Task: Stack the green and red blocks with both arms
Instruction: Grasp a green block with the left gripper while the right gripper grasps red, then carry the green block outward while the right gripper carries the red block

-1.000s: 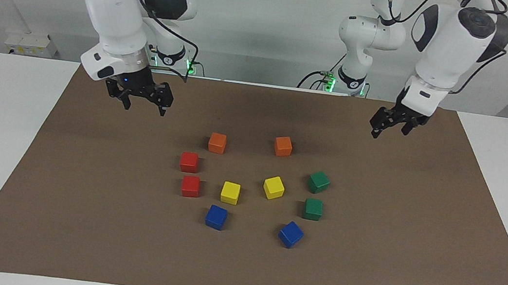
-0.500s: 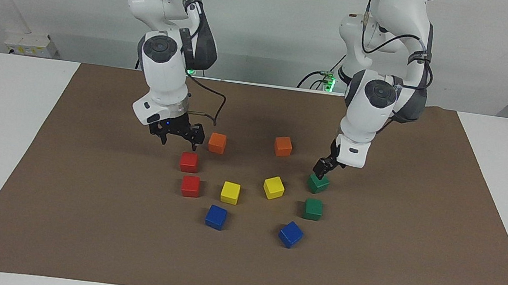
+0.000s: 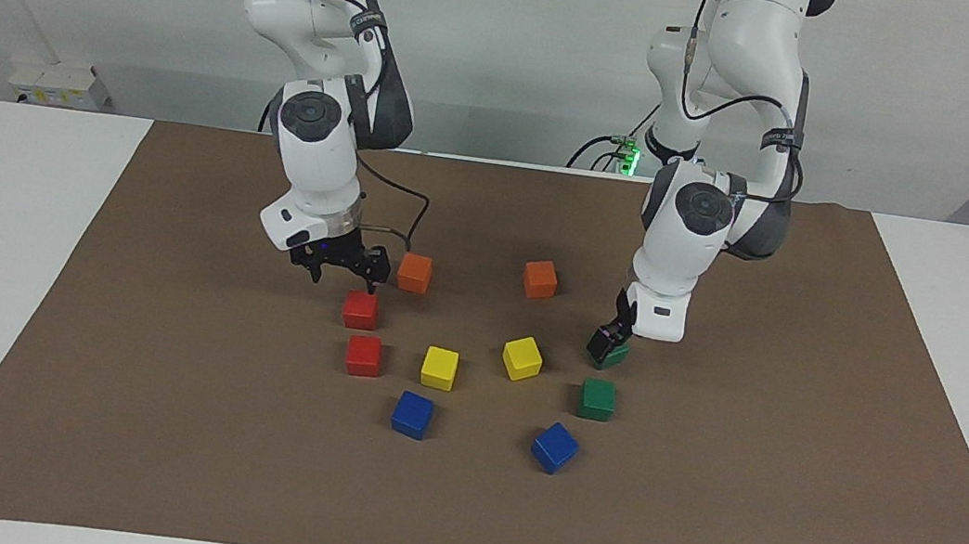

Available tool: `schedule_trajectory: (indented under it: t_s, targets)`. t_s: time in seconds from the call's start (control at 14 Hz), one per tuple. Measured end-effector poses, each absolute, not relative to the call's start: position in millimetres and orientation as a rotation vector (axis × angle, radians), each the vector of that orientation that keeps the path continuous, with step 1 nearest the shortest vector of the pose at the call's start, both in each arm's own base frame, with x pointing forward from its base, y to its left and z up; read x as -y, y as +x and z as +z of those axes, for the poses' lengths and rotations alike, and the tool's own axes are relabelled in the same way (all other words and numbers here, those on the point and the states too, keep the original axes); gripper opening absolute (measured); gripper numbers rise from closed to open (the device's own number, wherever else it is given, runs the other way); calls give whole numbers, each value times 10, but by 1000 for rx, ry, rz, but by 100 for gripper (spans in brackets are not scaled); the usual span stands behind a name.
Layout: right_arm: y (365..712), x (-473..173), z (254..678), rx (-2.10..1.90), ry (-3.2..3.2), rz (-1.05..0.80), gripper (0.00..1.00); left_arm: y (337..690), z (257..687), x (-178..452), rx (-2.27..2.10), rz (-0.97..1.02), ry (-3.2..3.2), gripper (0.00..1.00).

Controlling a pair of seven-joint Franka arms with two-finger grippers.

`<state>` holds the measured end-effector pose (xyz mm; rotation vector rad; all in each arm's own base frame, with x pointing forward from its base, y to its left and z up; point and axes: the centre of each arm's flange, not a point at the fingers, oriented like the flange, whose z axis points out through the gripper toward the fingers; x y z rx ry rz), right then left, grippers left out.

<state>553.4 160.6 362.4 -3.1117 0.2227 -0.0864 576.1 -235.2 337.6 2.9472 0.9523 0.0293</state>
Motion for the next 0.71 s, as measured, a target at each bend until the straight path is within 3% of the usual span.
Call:
schedule_trajectory:
  t_s: [0.64,0.71]
  targets:
    - [5607,-1919,3109,-210,-3084,-159,100,5669,3087,2285,-926,59,2944,99]
    - [5608,-1914,3092,-211,-3086,-155,100,5655,3054,2281,-925,59,2944,88]
